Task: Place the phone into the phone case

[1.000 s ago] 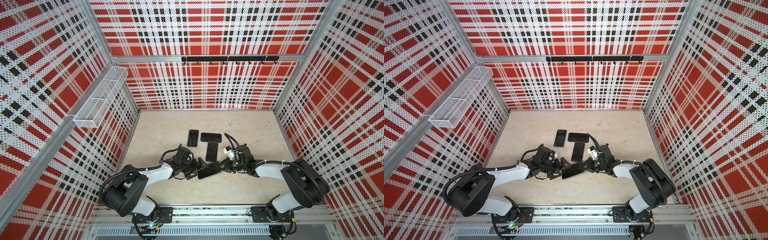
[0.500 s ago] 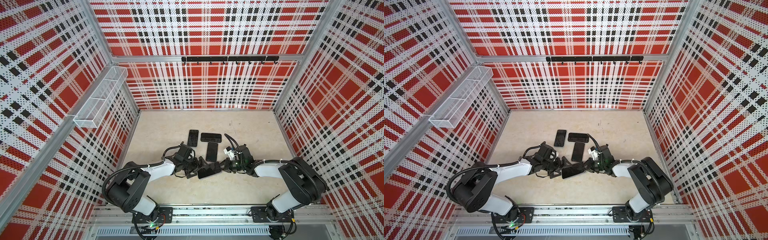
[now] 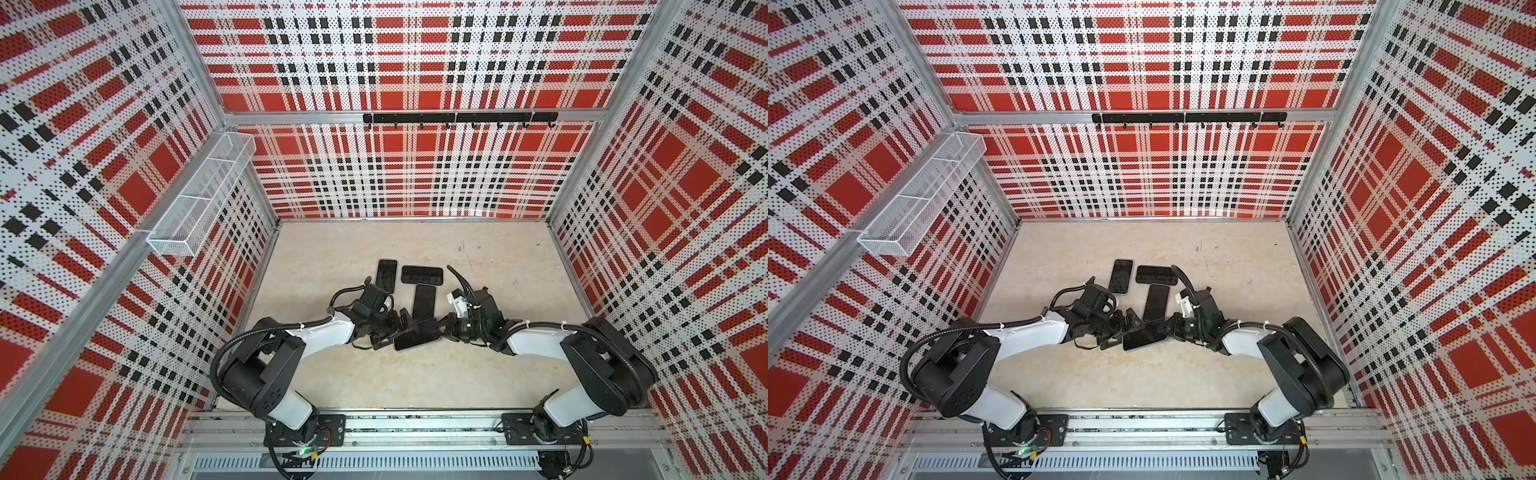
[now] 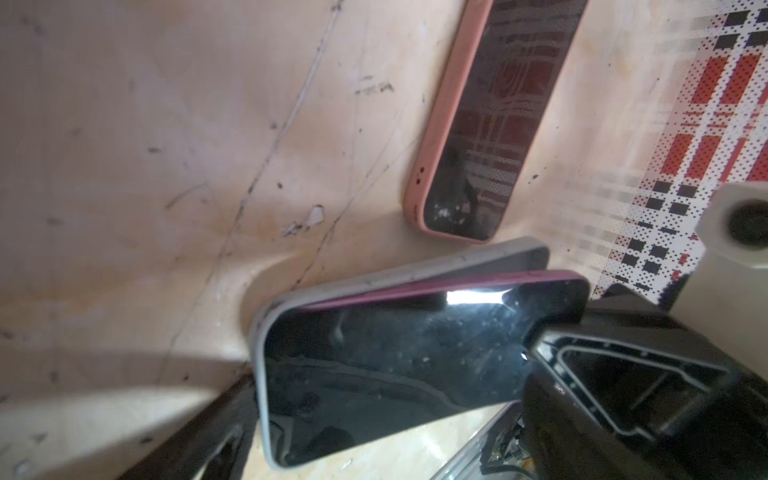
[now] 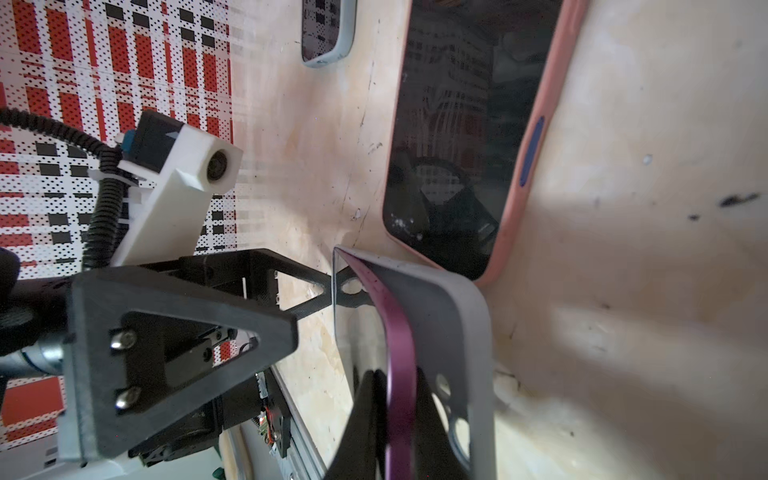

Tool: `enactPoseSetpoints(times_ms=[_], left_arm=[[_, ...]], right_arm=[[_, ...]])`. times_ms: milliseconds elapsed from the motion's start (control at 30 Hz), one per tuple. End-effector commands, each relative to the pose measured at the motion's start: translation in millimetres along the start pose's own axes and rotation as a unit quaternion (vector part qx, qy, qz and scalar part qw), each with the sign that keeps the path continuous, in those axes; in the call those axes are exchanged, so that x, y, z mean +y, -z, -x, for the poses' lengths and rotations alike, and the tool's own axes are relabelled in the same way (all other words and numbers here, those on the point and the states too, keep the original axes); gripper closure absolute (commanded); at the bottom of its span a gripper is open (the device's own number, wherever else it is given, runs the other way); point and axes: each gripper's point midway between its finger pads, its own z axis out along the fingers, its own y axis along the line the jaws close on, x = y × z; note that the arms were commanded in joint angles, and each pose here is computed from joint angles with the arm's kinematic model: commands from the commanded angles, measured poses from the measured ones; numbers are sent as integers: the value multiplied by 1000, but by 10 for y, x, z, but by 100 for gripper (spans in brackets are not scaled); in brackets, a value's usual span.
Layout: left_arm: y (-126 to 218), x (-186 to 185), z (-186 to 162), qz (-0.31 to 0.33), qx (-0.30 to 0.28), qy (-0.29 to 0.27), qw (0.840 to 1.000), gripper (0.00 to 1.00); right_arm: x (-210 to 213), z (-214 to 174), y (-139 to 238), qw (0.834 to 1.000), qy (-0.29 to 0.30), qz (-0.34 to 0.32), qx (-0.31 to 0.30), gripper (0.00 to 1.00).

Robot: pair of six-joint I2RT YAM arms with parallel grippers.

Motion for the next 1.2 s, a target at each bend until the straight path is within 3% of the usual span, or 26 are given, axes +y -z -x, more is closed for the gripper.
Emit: enactPoseSetpoints(times_ms=[0, 233, 767, 967, 1167], left_arm=[[-155, -252, 130, -41, -26, -67, 997, 0], [-111, -204, 144, -31, -24, -76, 996, 0], [37, -24, -20, -9, -11, -65, 998, 5], [-7, 67, -17, 2, -6, -53, 999, 11], [-77, 56, 6, -3, -6, -48, 999, 18]], right_arm=[[-553, -365, 67, 988, 11, -147, 36, 81], [-455, -279, 205, 984, 41, -173, 17, 67], [-272, -18, 538, 973, 94, -205, -39, 58], [-334, -146, 361, 977, 83, -194, 1, 66], [-398, -180, 221, 978, 81, -190, 16, 86]])
